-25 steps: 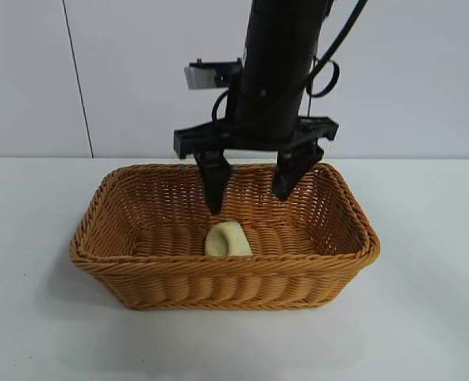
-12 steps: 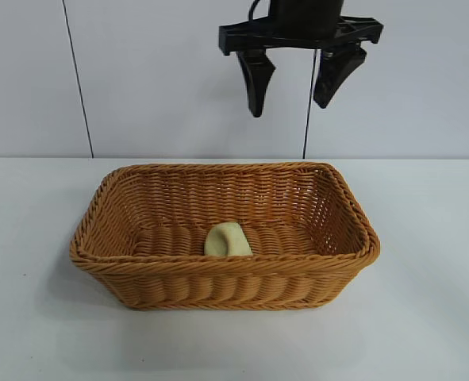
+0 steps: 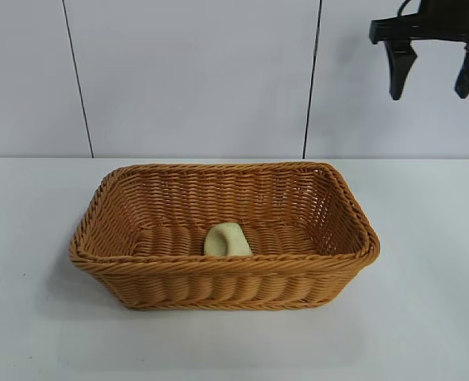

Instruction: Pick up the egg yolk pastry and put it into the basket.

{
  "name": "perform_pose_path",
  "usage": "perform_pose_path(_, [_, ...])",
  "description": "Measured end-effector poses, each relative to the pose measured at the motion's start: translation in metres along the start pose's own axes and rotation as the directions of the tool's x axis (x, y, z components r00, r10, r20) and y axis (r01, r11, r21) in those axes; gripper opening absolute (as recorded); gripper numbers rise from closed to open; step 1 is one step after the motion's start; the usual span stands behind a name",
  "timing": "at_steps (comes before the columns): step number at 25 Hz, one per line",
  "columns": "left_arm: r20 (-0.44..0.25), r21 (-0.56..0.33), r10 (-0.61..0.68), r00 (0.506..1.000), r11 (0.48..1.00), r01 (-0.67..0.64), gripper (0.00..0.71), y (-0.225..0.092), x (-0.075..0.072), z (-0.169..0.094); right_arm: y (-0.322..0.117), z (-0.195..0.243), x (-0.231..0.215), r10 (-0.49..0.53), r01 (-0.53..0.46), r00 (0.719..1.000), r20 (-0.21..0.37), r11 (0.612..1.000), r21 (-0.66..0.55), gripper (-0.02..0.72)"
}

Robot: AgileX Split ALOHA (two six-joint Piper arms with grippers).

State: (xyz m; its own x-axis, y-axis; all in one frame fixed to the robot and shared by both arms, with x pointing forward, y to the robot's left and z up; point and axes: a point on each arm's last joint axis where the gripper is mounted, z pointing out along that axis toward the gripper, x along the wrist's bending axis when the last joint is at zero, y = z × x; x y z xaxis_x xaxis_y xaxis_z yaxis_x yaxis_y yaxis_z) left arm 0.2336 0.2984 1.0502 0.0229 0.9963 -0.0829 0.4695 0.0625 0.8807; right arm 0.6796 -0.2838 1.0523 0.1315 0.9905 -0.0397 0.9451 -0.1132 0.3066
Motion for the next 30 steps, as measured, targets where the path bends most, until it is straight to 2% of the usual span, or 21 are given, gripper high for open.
perform_pose_path(3, [0.000,0.000,0.000,1.000,1.000,0.000,0.657,0.000,0.000,0.000,0.001,0.001,-0.010,0.016,-0.016,1.000,-0.001,1.000,0.005,0.571])
perform_pose_path(8, [0.000,-0.001,0.001,1.000,1.000,-0.001,0.657,0.000,0.000,0.000,-0.001,0.000,-0.007,0.015,-0.015,0.999,-0.041,1.000,0.016,0.571])
perform_pose_path(13, [0.000,-0.001,0.001,1.000,1.000,-0.001,0.657,0.000,0.000,0.000,-0.023,-0.004,-0.008,0.007,-0.003,0.998,-0.060,0.998,0.069,0.571])
perform_pose_path(17, [0.000,-0.001,0.001,1.000,1.000,-0.001,0.657,0.000,0.000,0.000,-0.063,-0.011,-0.013,-0.011,0.021,0.998,-0.067,0.989,0.147,0.571])
perform_pose_path(23, [0.000,-0.001,0.001,1.000,1.000,-0.001,0.657,0.000,0.000,0.000,-0.152,-0.041,-0.027,-0.044,0.060,0.996,-0.076,0.973,0.224,0.563])
perform_pose_path(27, [0.000,-0.001,0.001,1.000,1.000,-0.001,0.657,0.000,0.000,0.000,-0.214,-0.061,-0.037,-0.063,0.080,0.995,-0.081,0.973,0.216,0.562])
perform_pose_path(30, [0.000,-0.001,0.001,1.000,1.000,-0.001,0.657,0.000,0.000,0.000,-0.252,-0.071,-0.043,-0.065,0.077,0.994,-0.086,0.985,0.153,0.562])
